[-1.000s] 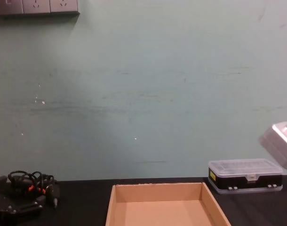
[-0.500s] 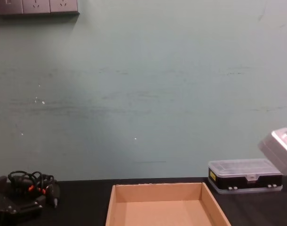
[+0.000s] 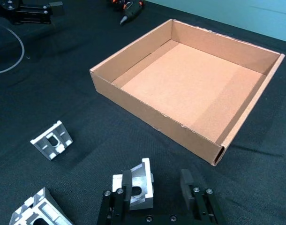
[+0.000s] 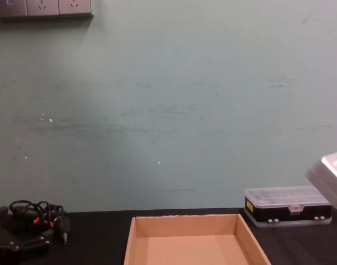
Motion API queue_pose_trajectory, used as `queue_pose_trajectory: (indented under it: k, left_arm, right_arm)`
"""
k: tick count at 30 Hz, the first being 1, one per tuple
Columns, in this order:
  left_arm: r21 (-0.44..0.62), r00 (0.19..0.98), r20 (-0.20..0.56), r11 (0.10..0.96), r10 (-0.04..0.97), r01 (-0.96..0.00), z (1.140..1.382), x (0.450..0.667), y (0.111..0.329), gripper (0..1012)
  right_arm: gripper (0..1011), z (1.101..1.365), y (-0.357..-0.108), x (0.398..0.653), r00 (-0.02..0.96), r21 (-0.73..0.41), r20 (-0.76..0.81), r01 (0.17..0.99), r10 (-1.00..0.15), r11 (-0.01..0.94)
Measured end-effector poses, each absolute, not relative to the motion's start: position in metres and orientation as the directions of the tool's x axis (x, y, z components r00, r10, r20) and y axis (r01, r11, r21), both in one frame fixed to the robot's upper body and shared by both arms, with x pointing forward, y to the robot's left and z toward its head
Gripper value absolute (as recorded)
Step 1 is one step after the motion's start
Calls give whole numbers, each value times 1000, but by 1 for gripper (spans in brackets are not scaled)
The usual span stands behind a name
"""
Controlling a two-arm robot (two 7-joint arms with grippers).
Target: Use one hand to pick up the angle iron from the table and place it into the box.
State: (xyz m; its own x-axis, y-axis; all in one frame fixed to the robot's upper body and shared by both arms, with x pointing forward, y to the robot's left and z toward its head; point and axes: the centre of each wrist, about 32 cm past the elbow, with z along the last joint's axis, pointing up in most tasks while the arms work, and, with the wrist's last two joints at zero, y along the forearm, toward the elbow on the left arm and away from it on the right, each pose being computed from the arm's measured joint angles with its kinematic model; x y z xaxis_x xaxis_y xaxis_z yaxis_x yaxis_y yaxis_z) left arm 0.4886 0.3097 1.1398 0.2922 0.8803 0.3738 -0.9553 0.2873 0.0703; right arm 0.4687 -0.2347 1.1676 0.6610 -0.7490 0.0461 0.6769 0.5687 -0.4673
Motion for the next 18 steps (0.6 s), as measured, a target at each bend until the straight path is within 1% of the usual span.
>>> queue_pose_trajectory:
  k: [3,4,7,8,10,11,17,18]
  left_arm:
    - [70,292,374,287,880,-955,1140,489,310,1011]
    - [70,292,374,287,880,-955,1140,489,310,1011]
    - [70,292,374,287,880,-955,1140,489,310,1011]
    - [70,292,374,287,880,-955,1140,489,310,1011]
    - [70,292,374,287,880,-955,1140,489,310,1011]
    - [70,292,374,287,880,-955,1140,489,310,1011]
    - [70,292,374,287,880,-955,1140,489,310,1011]
    - [70,292,374,287,880,-955,1140,489,310,1011]
  right_arm:
    - [594,1167,-235,468,660,-468,51,679,-750,566]
    - [536,1167,-235,467,659,-468,52,680,-750,565]
    - [465,1166,-235,467,659,-469,54,680,-750,564]
    - [405,1166,-235,467,658,-469,55,681,-751,563]
    - [365,1166,-235,466,658,-468,56,682,-751,562]
    - [302,1165,-235,466,658,-468,57,682,-751,562]
    - [132,1167,-236,467,659,-467,65,684,-749,561]
    - [120,1167,-236,467,659,-467,66,684,-749,561]
